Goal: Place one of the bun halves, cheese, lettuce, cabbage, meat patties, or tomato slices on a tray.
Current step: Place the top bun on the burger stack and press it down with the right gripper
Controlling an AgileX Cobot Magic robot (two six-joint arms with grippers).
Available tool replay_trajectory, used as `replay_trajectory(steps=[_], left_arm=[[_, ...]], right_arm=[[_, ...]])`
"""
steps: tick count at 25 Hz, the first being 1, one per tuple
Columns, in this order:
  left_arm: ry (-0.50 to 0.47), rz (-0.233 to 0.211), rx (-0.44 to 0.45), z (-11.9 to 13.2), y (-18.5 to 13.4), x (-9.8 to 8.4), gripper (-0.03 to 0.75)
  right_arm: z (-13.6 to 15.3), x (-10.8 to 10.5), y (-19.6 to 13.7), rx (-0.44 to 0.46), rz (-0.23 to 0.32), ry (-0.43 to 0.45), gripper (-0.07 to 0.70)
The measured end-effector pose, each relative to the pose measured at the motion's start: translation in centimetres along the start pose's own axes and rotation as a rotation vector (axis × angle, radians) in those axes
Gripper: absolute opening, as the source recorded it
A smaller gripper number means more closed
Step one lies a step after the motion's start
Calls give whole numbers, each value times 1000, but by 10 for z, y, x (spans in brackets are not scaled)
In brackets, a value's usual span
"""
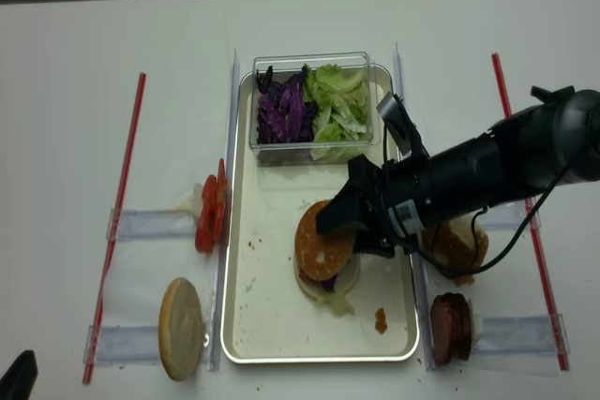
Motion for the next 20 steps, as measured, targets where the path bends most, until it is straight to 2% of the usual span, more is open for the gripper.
replay_trajectory(steps=[20], left_arm=[[0,0,0,0,0,0,422]], right_arm=[[0,-2,-5,38,46,-18,393]])
Point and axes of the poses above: a point on each arm's last joint axis where the gripper is mounted, z pointing out along that axis toward the gripper, x along the wrist's bending axis when the last joint is at zero, y = z × x, the point moved 4 cm from there along z, pointing out along that axis toward the gripper, and after that the axes turned 10 degrees about -z, right-handed, at the moved point
